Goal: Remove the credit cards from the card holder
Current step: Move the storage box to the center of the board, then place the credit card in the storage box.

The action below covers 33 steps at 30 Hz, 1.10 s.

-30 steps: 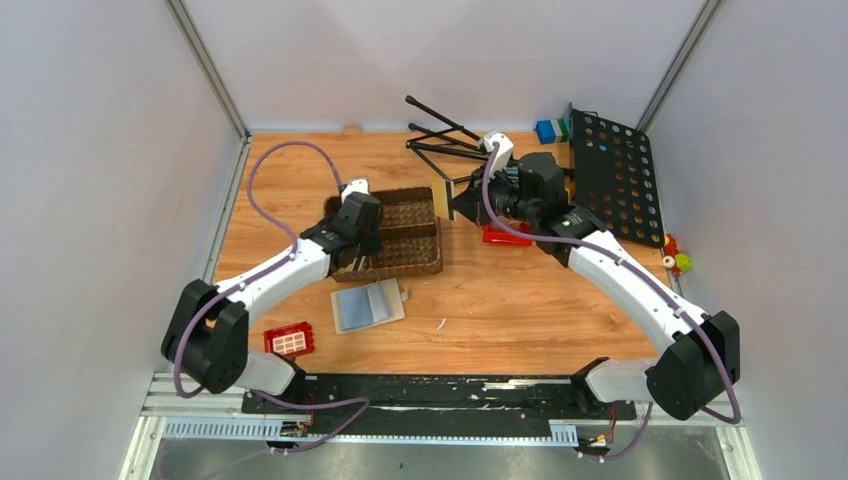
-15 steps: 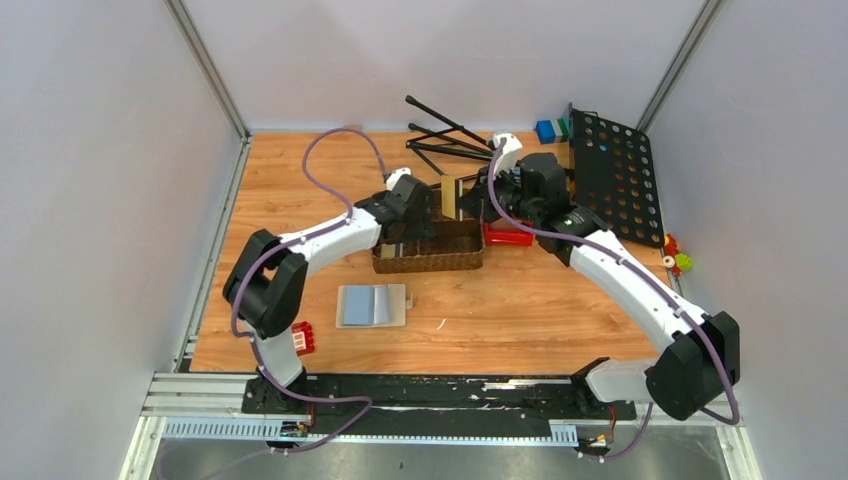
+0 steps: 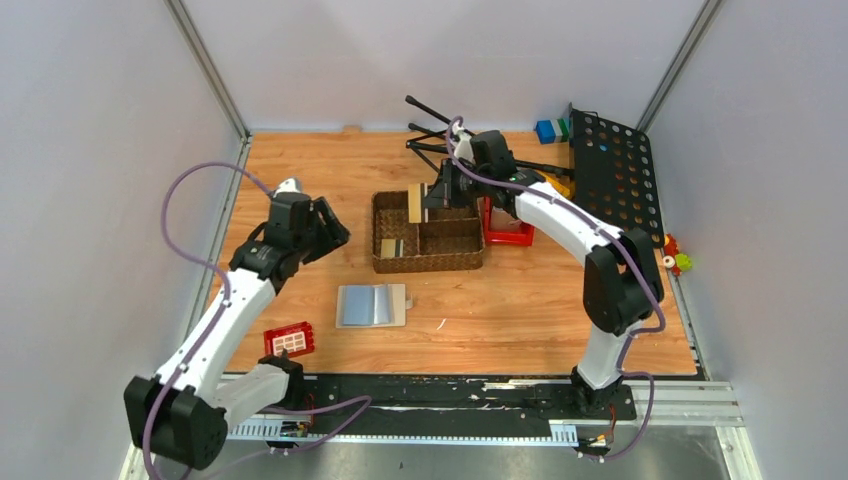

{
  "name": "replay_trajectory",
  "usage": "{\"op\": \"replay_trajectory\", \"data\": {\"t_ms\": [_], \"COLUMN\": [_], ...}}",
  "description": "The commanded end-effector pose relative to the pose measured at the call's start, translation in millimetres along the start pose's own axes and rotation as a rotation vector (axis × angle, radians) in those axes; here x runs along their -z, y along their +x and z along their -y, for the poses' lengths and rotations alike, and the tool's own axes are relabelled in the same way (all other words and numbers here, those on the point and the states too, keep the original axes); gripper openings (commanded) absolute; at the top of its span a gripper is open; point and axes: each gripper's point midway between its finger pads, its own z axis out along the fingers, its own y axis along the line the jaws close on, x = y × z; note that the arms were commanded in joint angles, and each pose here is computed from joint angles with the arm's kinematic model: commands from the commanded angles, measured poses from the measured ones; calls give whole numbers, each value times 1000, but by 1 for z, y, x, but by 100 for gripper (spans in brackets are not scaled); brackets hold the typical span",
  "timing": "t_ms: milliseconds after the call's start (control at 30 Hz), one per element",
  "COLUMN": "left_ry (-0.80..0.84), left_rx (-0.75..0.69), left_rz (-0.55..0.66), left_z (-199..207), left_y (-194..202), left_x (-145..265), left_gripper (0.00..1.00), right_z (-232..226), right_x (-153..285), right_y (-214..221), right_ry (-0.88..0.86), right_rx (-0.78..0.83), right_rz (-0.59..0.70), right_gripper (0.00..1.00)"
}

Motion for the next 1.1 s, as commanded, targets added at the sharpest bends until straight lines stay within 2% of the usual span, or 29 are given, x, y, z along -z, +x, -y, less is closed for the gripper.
{"op": "replay_trajectory", "data": {"t_ms": [0,133,267,300,367,400,467,533,700,867,1067], "left_ry": [-85,-145,-144,-142,-144,-147,-139,-123,-112,-107,7], "left_rx": [-18,-25,-39,-40,-44,-45,-51,-55,-93,-109,-41], "left_rz": [-68,-126,-140,-141,-151,-157,-170,-187,-261,-278,-203], "left_z": [-45,-71,-78,-79,-81,-81,-81,-79,-83,-89,-76], "left_y": [14,28,36,38,41,42,45,48,65,75,81], "left_x": [22,31,33,33,32,31,30,27,12,6,13], "left_gripper": [70,68,68,68,68,68,68,68,67,67,67], "right_z": [-41,-27,-22,-22,-23,-24,-27,-34,-31,-19,-17], "right_x": [-20,-48,-64,-66,-66,-64,-56,-41,-13,6,35], "right_y": [-7,15,32,32,28,25,16,12,30,50,90], "right_ry": [-109,-73,-97,-104,-100,-93,-80,-85,-64,-13,8], "right_rx": [-19,-156,-213,-210,-195,-183,-152,-123,-71,49,115], "right_rz": [-39,-130,-197,-199,-196,-190,-164,-141,-85,-20,38], "right_gripper": [0,0,0,5,31,48,59,63,92,94,93]}}
